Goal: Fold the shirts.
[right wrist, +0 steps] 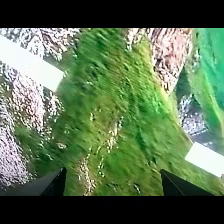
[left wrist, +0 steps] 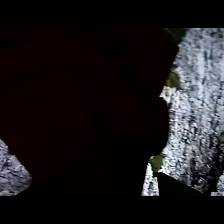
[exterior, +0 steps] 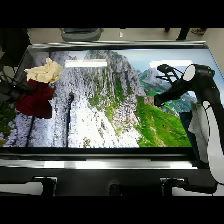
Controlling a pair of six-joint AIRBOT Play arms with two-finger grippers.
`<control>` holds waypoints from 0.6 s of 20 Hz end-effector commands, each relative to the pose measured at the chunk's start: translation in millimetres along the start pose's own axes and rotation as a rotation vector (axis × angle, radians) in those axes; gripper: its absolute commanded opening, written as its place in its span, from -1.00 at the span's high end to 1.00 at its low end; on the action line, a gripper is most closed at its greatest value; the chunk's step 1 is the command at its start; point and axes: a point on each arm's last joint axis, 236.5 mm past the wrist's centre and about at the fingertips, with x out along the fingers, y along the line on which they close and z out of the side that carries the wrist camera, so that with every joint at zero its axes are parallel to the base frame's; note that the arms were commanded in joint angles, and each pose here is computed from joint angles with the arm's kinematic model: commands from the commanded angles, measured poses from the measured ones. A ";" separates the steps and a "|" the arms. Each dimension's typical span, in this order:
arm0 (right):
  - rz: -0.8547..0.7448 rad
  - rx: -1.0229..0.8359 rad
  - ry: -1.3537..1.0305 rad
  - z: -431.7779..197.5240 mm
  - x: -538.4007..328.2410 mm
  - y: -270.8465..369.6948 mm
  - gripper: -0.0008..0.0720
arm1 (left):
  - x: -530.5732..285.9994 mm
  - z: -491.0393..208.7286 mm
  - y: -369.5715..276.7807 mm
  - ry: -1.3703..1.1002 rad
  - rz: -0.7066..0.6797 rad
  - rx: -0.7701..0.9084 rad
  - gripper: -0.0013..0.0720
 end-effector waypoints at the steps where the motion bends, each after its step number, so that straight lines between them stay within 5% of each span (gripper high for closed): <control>1: 0.053 -0.001 -0.027 6.7 -0.2 12.8 -0.89 | 51.3 -10.3 35.6 0.175 -0.034 -0.193 -1.00; 7: 0.068 0.000 -0.016 4.0 -0.3 16.3 -0.89 | 122.7 -20.2 8.7 0.220 -0.137 -0.084 -0.99; 8: 0.074 0.000 -0.005 1.3 -0.6 17.8 -0.89 | 127.5 -21.7 3.8 0.222 -0.155 -0.059 -0.63; 9: 0.080 -0.001 0.008 -1.8 -0.7 19.4 -0.89 | 128.1 -22.5 2.4 0.227 -0.159 -0.065 0.67; 10: 0.085 -0.002 0.019 -4.4 -0.8 20.5 -0.89 | 122.9 -19.3 -3.4 0.216 -0.184 -0.060 0.89; 12: 0.083 -0.047 0.013 -4.3 -4.1 20.9 -0.88 | 89.5 6.5 -16.1 0.121 -0.225 -0.017 0.88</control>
